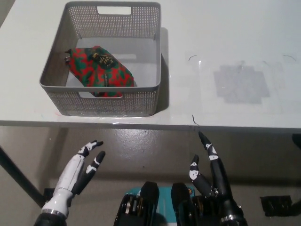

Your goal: Use the right hand to pick up a bag of coffee beans on the right hand side and place it into a container on the left hand side

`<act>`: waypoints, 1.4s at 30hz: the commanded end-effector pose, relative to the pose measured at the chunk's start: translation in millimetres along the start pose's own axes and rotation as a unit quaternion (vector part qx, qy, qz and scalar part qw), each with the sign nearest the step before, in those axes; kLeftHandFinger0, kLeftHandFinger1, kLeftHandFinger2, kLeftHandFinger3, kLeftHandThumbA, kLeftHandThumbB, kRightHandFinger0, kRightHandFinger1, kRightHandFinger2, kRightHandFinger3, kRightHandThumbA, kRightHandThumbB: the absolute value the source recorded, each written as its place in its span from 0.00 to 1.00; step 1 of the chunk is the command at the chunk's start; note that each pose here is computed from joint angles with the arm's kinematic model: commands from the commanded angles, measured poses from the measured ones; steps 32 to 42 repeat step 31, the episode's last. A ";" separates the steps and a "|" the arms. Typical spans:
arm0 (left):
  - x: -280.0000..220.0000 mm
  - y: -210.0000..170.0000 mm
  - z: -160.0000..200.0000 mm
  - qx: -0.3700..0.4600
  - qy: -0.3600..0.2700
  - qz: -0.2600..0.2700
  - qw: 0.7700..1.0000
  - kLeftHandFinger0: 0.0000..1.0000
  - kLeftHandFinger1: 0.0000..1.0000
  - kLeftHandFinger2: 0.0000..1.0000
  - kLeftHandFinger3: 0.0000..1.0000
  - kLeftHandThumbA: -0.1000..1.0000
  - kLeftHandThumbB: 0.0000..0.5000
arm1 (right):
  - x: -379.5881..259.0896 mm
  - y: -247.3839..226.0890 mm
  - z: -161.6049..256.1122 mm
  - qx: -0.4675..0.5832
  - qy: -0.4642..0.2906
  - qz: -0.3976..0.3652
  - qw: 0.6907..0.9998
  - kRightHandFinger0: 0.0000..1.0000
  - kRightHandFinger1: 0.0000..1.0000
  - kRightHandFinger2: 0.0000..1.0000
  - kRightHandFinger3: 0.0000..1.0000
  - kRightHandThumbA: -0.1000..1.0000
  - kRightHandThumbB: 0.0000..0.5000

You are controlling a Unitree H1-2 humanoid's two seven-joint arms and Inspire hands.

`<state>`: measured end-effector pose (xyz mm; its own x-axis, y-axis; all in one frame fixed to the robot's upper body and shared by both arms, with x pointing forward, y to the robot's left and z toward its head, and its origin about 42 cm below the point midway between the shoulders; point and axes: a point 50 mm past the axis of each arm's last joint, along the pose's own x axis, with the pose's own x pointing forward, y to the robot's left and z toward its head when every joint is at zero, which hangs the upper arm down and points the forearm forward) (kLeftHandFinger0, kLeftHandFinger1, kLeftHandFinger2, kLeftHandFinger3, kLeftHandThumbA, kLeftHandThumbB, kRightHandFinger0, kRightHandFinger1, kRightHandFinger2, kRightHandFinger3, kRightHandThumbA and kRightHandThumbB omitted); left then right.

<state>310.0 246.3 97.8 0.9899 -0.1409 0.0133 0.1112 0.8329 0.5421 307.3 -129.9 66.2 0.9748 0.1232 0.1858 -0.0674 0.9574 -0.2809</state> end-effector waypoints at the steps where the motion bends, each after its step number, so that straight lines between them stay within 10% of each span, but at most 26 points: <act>1: 0.1 9.2 6.9 0.028 -0.005 0.004 1.000 1.00 1.00 1.00 1.00 1.00 0.00 | 4.5 6.1 10.3 -0.014 -0.021 0.001 1.000 1.00 1.00 1.00 1.00 0.00 0.00; 42: -32.3 10.3 -7.2 -0.016 -0.020 0.065 0.998 1.00 1.00 1.00 1.00 1.00 0.09 | -1.4 19.9 12.5 -0.061 -0.019 0.036 0.997 1.00 1.00 1.00 1.00 0.00 0.00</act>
